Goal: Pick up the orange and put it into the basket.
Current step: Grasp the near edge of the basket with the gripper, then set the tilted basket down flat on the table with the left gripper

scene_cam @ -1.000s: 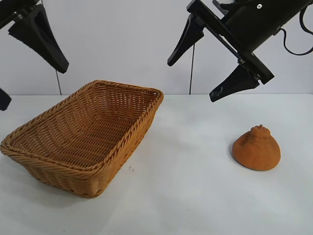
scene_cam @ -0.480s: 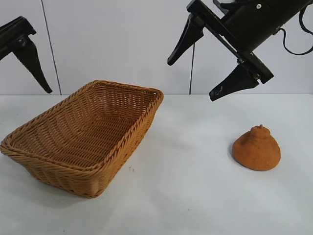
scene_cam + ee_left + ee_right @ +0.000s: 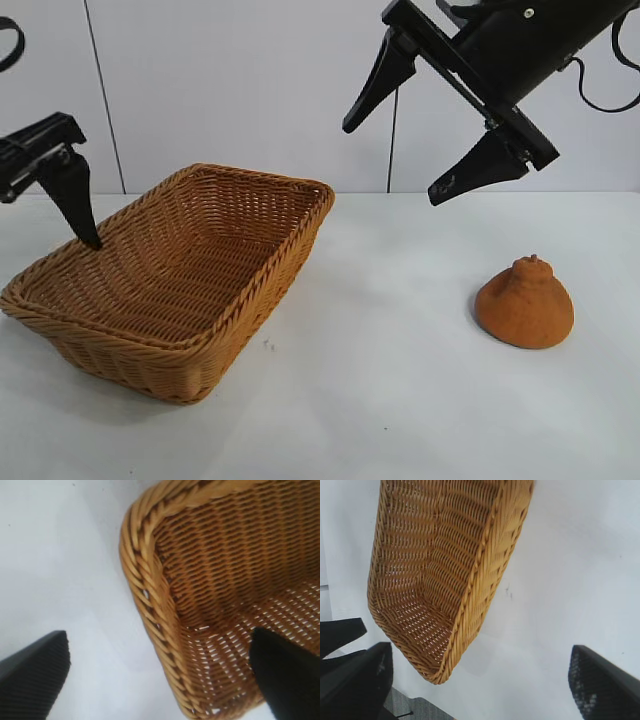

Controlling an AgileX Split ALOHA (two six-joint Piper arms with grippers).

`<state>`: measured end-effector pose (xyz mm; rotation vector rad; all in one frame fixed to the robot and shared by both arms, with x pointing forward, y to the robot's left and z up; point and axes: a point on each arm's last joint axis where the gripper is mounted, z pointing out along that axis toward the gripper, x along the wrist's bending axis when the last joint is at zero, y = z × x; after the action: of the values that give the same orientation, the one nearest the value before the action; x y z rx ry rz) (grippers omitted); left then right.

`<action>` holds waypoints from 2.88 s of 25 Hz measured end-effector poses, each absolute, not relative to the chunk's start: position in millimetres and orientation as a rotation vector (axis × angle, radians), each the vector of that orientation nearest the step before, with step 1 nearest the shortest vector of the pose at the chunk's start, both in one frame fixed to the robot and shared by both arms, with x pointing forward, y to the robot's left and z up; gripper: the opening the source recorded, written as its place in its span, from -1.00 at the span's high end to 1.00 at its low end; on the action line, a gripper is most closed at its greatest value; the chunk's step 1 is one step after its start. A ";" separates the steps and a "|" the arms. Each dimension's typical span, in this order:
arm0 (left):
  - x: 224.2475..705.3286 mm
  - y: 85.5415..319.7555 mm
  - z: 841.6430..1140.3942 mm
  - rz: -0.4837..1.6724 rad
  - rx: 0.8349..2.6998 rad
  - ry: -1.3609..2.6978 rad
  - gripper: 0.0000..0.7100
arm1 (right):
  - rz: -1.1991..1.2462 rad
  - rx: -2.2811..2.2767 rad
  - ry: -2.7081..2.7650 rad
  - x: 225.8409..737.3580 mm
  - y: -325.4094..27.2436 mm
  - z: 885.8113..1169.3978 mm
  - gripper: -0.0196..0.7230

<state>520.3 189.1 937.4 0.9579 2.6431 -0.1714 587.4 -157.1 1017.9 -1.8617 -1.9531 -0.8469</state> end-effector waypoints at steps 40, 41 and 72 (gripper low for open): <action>610.6 220.8 956.9 -0.219 1.384 2.473 0.76 | -0.847 -1.862 -1.950 587.3 -157.0 1018.0 -0.81; 614.3 219.5 955.0 -0.230 1.456 2.445 0.76 | -0.847 -1.862 -1.950 587.3 -157.0 1018.0 -0.81; 644.9 209.5 913.3 -0.326 1.941 2.149 -0.03 | -0.818 -1.841 -1.949 584.7 -156.7 1017.7 -0.81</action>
<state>644.9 209.5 913.3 1.9413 2.1486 -0.3258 584.7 -156.7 1017.7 -1.8415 -1.9495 -0.8179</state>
